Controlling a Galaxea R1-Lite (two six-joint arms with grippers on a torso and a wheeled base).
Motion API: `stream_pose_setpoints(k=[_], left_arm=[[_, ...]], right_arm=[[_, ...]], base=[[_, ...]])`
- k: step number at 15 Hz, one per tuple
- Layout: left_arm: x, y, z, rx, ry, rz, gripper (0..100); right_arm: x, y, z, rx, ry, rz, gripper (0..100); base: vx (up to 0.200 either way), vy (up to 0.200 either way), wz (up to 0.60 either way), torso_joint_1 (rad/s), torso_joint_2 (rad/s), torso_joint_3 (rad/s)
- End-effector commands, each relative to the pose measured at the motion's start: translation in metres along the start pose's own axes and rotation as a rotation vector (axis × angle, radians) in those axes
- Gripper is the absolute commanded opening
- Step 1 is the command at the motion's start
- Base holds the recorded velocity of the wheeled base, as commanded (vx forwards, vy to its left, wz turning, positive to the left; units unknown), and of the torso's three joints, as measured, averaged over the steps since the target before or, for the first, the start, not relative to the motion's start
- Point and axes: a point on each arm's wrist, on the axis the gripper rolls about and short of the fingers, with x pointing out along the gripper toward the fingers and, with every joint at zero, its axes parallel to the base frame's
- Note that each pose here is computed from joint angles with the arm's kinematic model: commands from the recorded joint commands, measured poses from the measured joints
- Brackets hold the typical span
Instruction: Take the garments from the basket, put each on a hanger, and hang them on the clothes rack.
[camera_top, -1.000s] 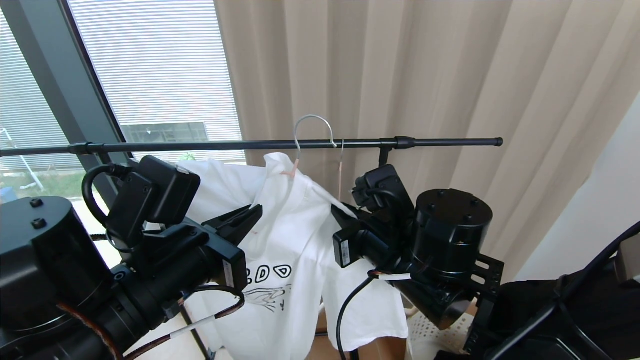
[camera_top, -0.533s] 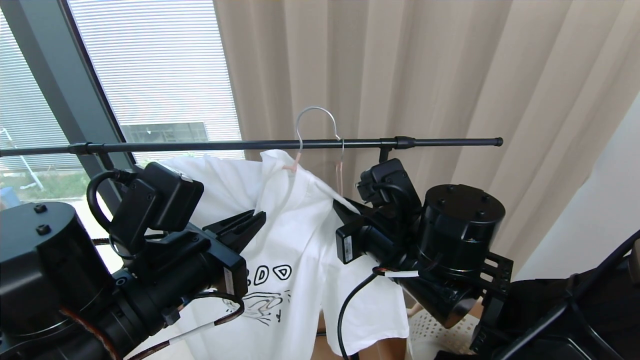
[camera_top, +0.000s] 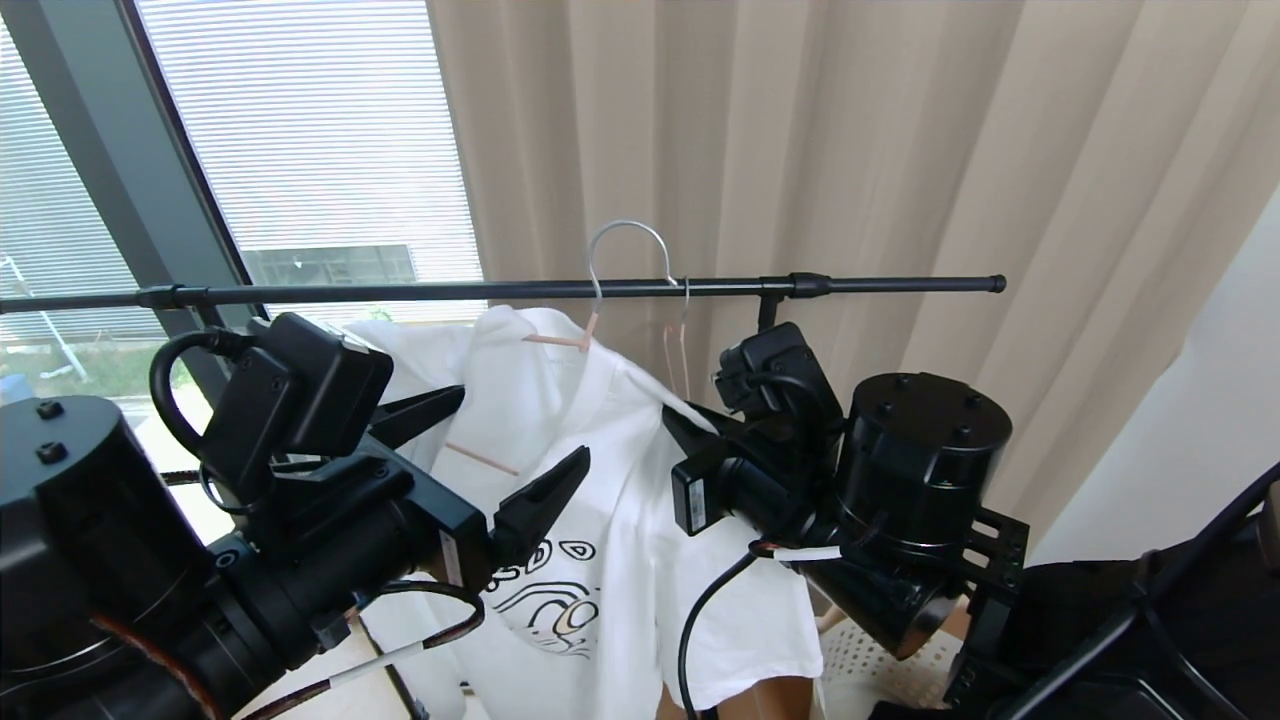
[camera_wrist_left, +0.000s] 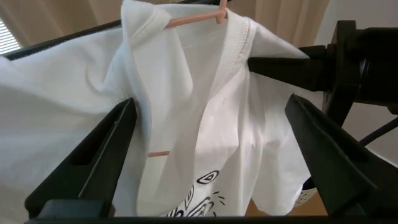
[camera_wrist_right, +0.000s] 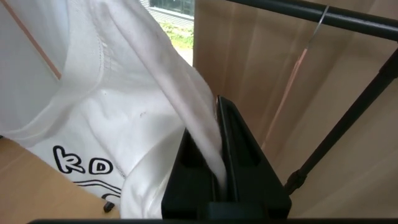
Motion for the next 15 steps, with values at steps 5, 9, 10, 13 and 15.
stream_pose_setpoints(k=[5, 9, 10, 13, 15], left_arm=[[-0.003, 0.003, 0.013, 0.007, -0.051, -0.004, 100], [0.001, 0.002, 0.019, 0.017, -0.07, -0.006, 100], [0.004, 0.002, 0.016, 0.018, -0.059, -0.008, 100], [0.002, 0.002, 0.016, 0.018, -0.062, -0.007, 100], [-0.007, 0.006, 0.021, 0.014, -0.088, 0.006, 100]], right_arm=[[-0.001, -0.002, -0.004, -0.005, 0.017, -0.002, 0], [-0.004, -0.003, -0.01, -0.014, 0.038, 0.024, 0], [-0.004, -0.003, -0.011, -0.016, 0.042, 0.024, 0], [-0.004, -0.003, -0.008, -0.01, 0.02, 0.024, 0], [-0.002, -0.007, -0.009, -0.01, 0.022, 0.027, 0]], base=[[0.0, 0.0, 0.0, 0.0, 0.0, 0.0], [0.0, 0.0, 0.0, 0.0, 0.0, 0.0], [0.0, 0.0, 0.0, 0.0, 0.0, 0.0], [0.0, 0.0, 0.0, 0.0, 0.0, 0.0], [0.0, 0.0, 0.0, 0.0, 0.0, 0.0]])
